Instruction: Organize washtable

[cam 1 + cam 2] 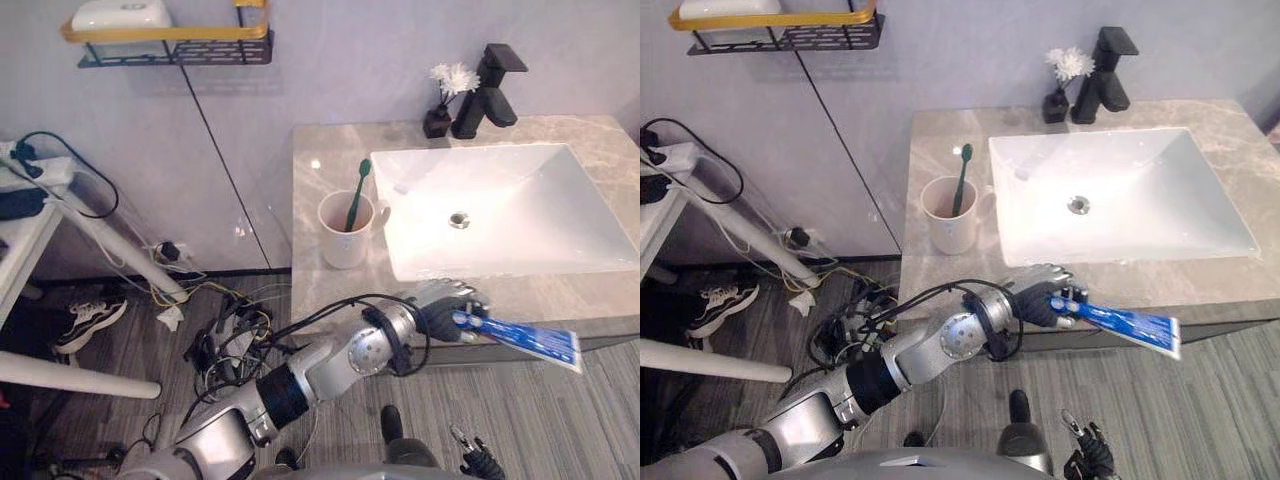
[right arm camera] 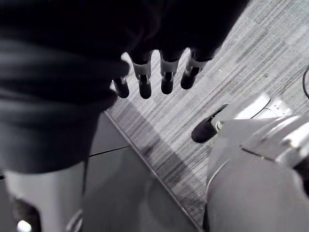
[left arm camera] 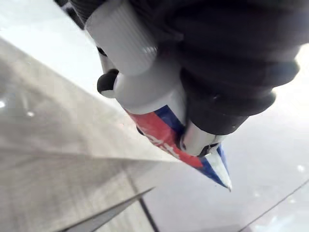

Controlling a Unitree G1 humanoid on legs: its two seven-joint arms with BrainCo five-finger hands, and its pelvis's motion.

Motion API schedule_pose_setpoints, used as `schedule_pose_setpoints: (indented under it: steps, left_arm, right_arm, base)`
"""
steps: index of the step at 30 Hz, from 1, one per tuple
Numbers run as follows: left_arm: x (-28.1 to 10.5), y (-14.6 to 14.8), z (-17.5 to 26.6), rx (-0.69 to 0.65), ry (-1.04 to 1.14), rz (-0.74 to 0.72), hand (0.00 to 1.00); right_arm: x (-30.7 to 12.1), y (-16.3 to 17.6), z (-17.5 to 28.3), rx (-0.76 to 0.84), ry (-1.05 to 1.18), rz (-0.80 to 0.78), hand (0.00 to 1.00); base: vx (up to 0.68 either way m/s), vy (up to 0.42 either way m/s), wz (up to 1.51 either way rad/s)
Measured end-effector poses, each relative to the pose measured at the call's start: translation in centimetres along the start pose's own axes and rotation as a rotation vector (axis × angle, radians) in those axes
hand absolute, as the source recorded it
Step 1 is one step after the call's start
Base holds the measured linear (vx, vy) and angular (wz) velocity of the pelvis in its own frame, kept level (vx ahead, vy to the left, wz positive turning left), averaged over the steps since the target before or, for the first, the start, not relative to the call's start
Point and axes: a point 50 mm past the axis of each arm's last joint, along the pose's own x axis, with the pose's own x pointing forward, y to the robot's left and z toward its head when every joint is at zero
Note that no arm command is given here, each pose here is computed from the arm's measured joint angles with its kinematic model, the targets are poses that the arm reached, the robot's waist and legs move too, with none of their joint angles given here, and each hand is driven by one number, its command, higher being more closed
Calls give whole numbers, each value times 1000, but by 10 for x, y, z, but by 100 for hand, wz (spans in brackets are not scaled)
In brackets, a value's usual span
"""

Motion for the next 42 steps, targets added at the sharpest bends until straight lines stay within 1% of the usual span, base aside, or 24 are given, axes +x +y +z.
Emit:
schedule_pose_setpoints:
  steps: [4, 6, 9, 11, 14, 17, 19, 22, 24, 25, 27, 29, 31, 33, 34, 36, 37, 40, 42]
  left_arm:
    - [2, 7, 20, -11, -90, 41, 100]
    - [2, 13, 32, -26, -151, 71, 100]
    - [0, 20, 45, -33, -211, 119, 100]
    - [-2, 28, 51, -67, -240, 173, 100]
    - [-5, 41, 56, -77, -263, 245, 100]
    - [-12, 60, 61, -70, -294, 341, 100]
    - [-16, 68, 63, -82, -309, 388, 100]
    - [-23, 77, 67, -93, -331, 443, 100]
    - [-29, 86, 71, -97, -358, 489, 100]
    - [-31, 88, 72, -101, -364, 504, 100]
    - [-37, 98, 74, -109, -383, 565, 100]
    - [-39, 102, 74, -123, -392, 595, 100]
    - [-41, 105, 73, -120, -387, 623, 100]
    - [-42, 108, 71, -115, -381, 641, 100]
    - [-43, 111, 68, -111, -367, 657, 100]
    - [-45, 115, 65, -101, -354, 677, 100]
    - [-48, 119, 62, -92, -341, 704, 100]
    - [-51, 127, 54, -73, -305, 751, 100]
    - [-51, 133, 41, -56, -239, 785, 100]
  right_arm:
    - [-6, -1, 25, 92, -150, 15, 0]
    - [-14, -7, 46, 140, -273, -3, 0]
    - [-26, -11, 71, 162, -407, -23, 0]
    - [-39, -14, 95, 192, -538, -39, 0]
    - [-62, -25, 132, 226, -740, -79, 0]
    - [-99, -39, 174, 274, -1011, -147, 0]
    - [-117, -43, 191, 298, -1140, -179, 0]
    - [-140, -41, 208, 276, -1286, -212, 0]
    - [-156, -28, 222, 272, -1400, -185, 0]
    - [-158, -22, 226, 270, -1424, -168, 0]
    - [-169, 9, 239, 250, -1509, -45, 0]
    - [-172, 33, 244, 258, -1533, 73, 0]
    - [-174, 74, 247, 237, -1519, 285, 0]
    - [-178, 96, 246, 215, -1511, 409, 0]
    - [-180, 114, 244, 197, -1496, 508, 0]
    - [-184, 129, 242, 173, -1487, 600, 0]
    - [-187, 141, 242, 146, -1480, 675, 0]
    - [-193, 164, 240, 136, -1440, 817, 0]
    - [-203, 187, 236, 118, -1422, 953, 0]
  base:
    - [14, 0, -5]
    - [-9, 0, -8]
    - [-24, -2, -17]
    - [-31, -1, -31]
    - [-23, 0, -28]
    - [-27, 0, -34]
    - [-8, -10, -33]
    - [27, -20, -20]
    - [0, 0, 0]
    - [0, 0, 0]
    - [-11, -3, 2]
    - [-8, -5, 8]
    - [-2, 0, 23]
    - [-4, -4, 25]
    - [-1, -8, 25]
    - [6, 0, 29]
    - [6, 10, 28]
    - [-3, 16, 15]
    - [-12, -4, 22]
